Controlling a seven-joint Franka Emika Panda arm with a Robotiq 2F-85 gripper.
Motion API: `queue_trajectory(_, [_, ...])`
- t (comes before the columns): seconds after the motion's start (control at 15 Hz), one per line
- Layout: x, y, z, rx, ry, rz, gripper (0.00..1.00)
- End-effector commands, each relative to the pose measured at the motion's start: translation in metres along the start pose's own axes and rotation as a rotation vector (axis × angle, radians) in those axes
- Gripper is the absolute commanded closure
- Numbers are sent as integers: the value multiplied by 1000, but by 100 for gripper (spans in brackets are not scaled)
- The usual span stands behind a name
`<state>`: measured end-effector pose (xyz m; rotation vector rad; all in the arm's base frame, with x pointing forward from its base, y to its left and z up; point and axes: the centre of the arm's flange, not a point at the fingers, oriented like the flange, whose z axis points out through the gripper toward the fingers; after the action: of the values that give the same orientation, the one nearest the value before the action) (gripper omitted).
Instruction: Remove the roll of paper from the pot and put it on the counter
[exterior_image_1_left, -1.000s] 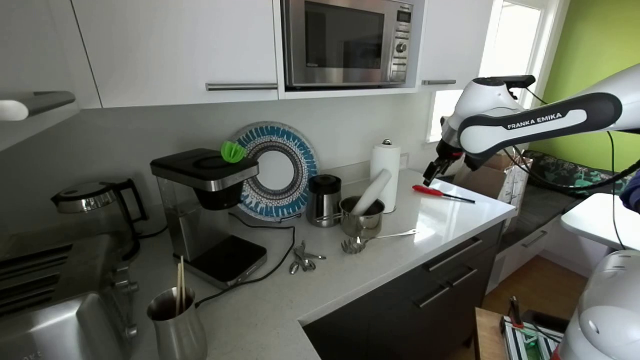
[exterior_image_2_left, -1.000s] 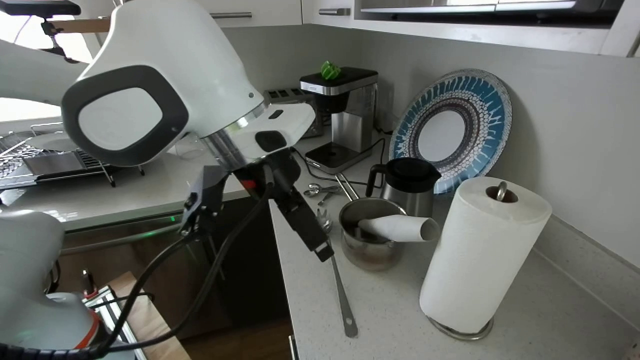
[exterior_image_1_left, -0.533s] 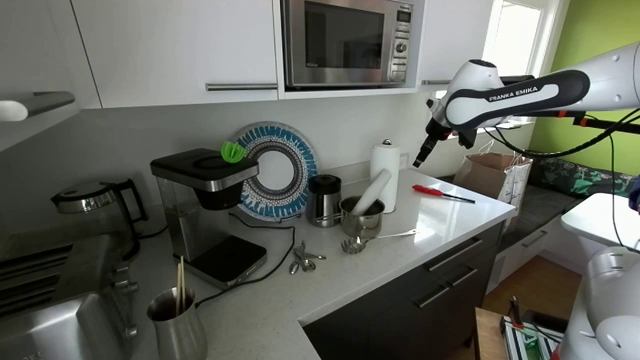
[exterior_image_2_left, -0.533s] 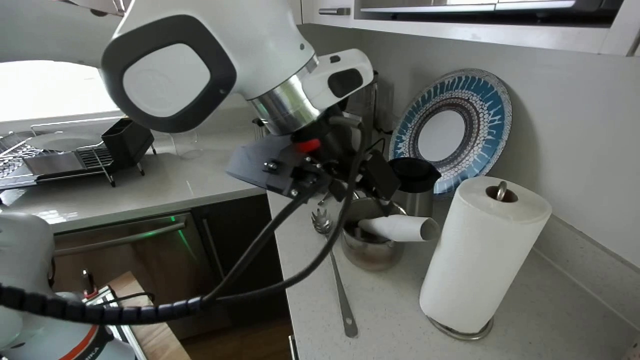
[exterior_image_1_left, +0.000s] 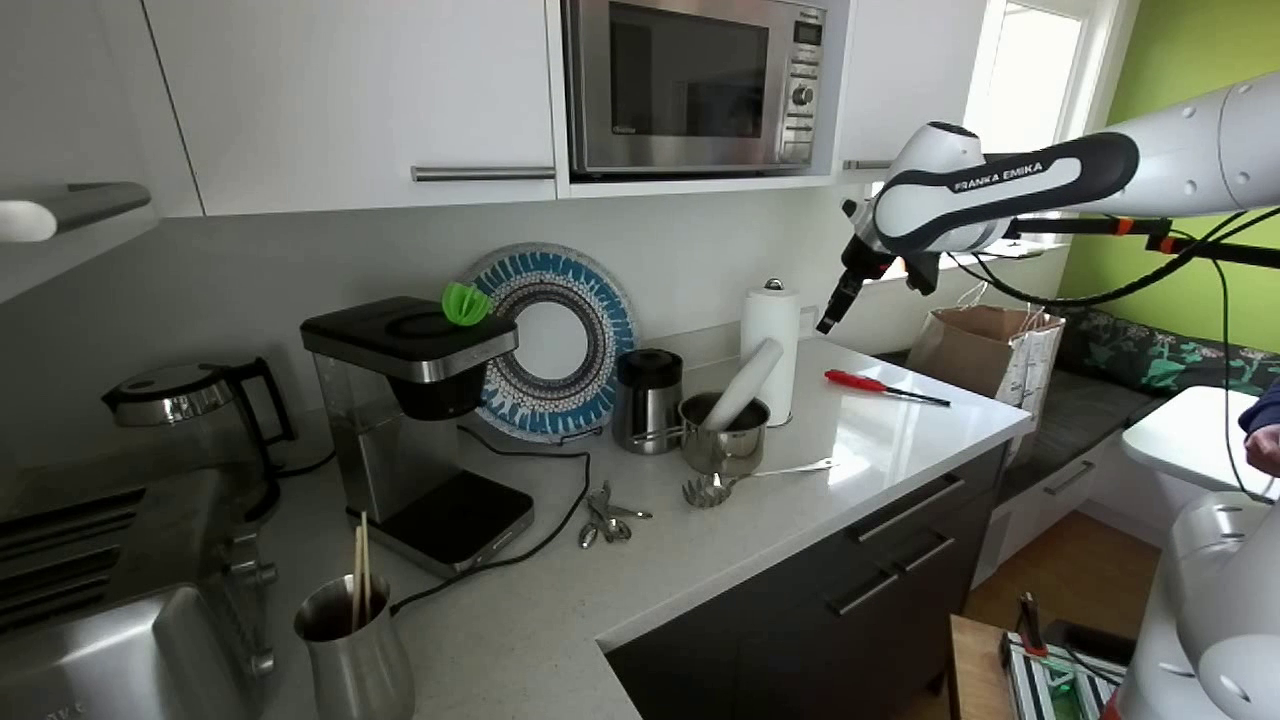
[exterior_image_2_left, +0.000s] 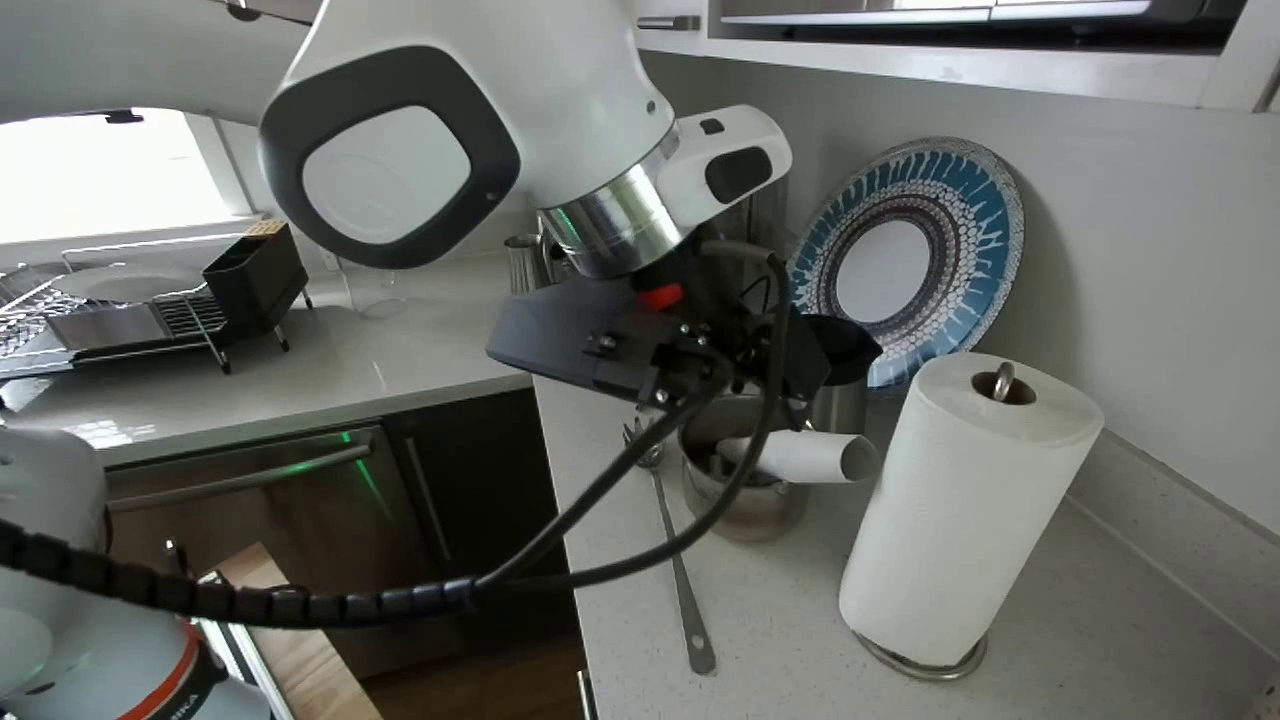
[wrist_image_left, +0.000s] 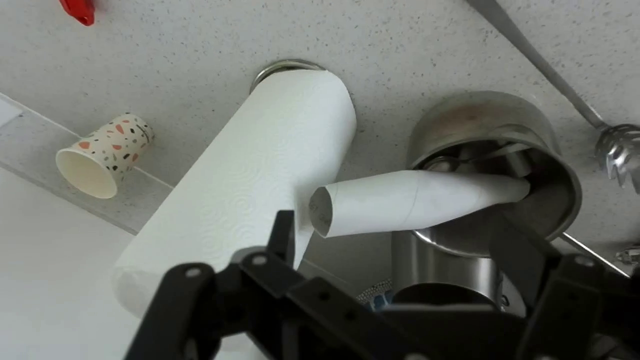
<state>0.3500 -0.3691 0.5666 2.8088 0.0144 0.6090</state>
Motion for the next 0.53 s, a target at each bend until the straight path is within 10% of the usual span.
queue_trajectory(0.0, [-8,25,32,80,22,-33,0])
queue_trajectory(0.47, [-27,35,54,105,2,51,0])
